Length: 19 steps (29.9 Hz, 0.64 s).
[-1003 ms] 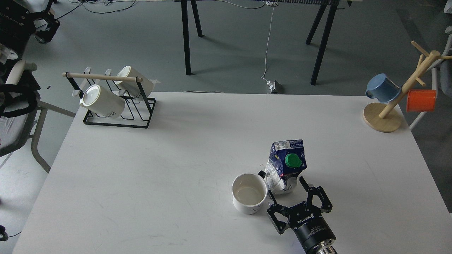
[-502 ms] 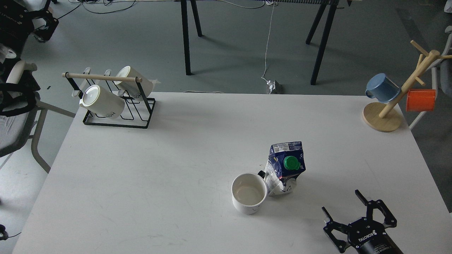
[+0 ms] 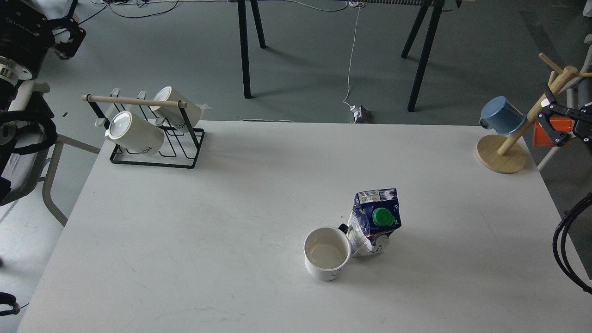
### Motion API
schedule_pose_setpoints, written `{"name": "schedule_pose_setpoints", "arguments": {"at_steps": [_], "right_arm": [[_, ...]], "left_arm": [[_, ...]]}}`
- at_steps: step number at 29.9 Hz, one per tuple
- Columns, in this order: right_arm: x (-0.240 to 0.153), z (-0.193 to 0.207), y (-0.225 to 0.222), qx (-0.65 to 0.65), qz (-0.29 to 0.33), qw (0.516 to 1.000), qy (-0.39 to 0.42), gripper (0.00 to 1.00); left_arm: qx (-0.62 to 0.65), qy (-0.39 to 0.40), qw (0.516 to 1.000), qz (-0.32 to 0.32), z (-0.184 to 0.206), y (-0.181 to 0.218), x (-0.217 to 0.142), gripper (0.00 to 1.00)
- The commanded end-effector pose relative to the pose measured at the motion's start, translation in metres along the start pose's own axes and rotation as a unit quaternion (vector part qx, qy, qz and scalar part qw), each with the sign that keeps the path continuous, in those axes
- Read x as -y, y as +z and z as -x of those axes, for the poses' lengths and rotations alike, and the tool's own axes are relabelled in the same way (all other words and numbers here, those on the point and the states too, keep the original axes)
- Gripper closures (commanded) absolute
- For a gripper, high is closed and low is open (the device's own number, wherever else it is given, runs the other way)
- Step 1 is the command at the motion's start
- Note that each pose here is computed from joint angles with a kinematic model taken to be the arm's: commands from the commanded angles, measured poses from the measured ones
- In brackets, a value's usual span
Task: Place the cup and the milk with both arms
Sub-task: 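Open the right gripper and withdraw it from the carton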
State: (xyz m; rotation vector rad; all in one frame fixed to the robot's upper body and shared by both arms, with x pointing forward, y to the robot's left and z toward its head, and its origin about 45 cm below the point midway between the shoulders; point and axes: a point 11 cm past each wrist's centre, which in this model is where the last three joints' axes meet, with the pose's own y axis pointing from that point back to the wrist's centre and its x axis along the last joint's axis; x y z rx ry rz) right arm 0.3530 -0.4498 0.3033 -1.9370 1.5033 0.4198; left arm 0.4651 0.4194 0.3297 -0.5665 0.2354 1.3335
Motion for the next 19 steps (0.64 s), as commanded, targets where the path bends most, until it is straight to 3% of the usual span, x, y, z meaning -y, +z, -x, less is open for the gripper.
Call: {"name": "schedule_pose_setpoints", "arguments": {"at_steps": [1,10,19], "right_arm": [[0.051,-0.007,-0.020,-0.017,-0.022,1.000,0.007,0.01],[0.117,-0.027,0.010,0.026,-0.043,0.996,0.077,0.01],[0.137,-0.014,0.026,0.043,-0.040,0.995,0.075,0.01]], "left_arm": [[-0.019,-0.001,1.000,0.002,0.010,-0.012,0.011,0.01],[-0.031,0.031,0.999,0.006,0.005,-0.023,0.030,0.01],[-0.046,0.017,0.999,0.006,0.024,-0.030,0.043,0.01]]}}
